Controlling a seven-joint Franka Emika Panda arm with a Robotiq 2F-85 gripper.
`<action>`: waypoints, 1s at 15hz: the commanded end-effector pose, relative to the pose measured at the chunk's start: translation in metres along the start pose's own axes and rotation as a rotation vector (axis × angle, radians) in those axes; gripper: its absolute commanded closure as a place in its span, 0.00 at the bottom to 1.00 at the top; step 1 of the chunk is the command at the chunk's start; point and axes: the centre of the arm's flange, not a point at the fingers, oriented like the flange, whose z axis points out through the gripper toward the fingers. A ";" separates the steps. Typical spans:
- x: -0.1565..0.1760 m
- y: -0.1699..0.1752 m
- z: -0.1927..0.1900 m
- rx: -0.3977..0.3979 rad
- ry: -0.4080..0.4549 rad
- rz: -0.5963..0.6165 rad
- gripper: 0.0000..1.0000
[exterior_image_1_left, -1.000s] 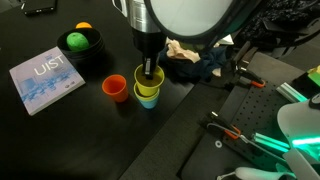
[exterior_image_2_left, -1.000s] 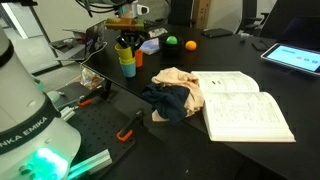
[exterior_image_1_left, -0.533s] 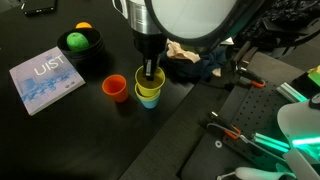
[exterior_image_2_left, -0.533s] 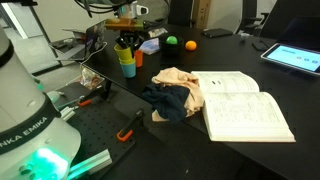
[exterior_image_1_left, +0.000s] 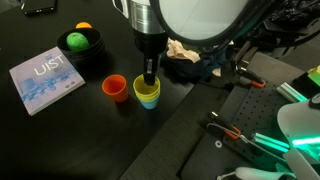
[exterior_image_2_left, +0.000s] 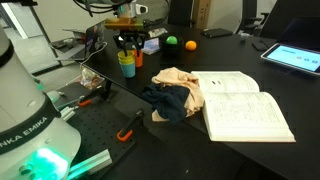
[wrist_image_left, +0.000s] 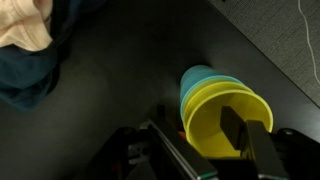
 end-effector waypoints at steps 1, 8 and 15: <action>0.000 0.000 0.000 0.000 0.000 0.000 0.39; -0.001 0.000 0.001 0.013 -0.009 0.014 0.01; 0.028 0.001 -0.034 0.104 -0.087 0.079 0.00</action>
